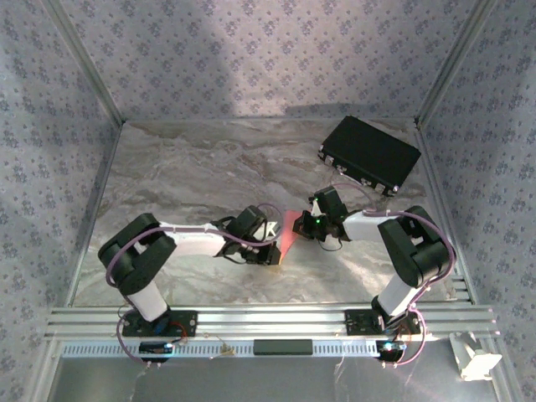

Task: Fold a paper plane with a square sheet of paper (pick it up from the middle)
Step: Fold the wing for the fifth time at the center of the table.

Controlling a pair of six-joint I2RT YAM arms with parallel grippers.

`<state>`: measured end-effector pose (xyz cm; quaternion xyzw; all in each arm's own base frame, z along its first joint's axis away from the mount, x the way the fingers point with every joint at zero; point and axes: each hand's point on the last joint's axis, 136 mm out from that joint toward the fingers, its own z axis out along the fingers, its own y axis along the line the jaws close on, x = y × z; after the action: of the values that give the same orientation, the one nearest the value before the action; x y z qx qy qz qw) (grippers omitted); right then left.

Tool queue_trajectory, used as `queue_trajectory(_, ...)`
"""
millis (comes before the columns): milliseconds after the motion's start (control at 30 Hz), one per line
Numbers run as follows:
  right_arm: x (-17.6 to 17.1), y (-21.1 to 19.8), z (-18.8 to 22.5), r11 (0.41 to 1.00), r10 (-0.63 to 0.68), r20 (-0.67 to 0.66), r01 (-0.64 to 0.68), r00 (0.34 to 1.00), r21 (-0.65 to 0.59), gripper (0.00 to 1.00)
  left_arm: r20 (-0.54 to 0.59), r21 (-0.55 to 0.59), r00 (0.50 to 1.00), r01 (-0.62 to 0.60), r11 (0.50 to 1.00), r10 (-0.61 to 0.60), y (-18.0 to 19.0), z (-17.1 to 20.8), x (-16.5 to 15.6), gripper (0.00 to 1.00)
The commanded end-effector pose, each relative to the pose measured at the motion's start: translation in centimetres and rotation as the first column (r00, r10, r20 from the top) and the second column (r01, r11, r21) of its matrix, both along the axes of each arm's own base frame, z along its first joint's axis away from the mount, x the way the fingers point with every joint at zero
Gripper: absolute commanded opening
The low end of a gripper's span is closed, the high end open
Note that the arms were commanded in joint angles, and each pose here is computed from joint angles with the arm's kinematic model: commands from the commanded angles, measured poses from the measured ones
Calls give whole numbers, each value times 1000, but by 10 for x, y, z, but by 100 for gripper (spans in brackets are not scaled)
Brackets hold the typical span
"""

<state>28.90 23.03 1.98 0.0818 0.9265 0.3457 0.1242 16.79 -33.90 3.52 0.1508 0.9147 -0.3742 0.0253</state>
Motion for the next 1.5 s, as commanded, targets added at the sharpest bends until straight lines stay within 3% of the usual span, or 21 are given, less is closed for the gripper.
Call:
queue_trajectory(0,-16,-21,-24,995,-44,-75,37,996,-89,5,68,-83,998,1,997,5,-11,29,12,8)
queue_trajectory(133,-15,-20,-22,996,-42,-70,37,997,-82,5,77,-133,995,-48,990,59,-25,36,36,9)
queue_trajectory(433,-14,-15,-19,998,-29,-59,26,998,-56,6,47,-83,993,-106,991,110,-37,4,66,12)
queue_trajectory(600,-12,-14,-15,999,-22,-45,20,999,-46,6,32,-35,992,-118,992,119,-28,-16,61,12)
queue_trajectory(867,-1,-19,10,999,-12,24,13,1000,-34,8,-5,114,993,-116,987,117,12,-61,28,2)
queue_trajectory(1167,-2,-5,28,999,35,82,-38,996,37,10,-10,123,993,-114,986,116,15,-64,25,1)
queue_trajectory(1300,-9,14,18,993,105,51,-107,993,48,10,-17,129,993,-110,986,113,15,-66,24,1)
queue_trajectory(1467,1,0,-5,998,65,5,-65,998,5,9,-22,134,993,-111,985,115,16,-67,23,0)
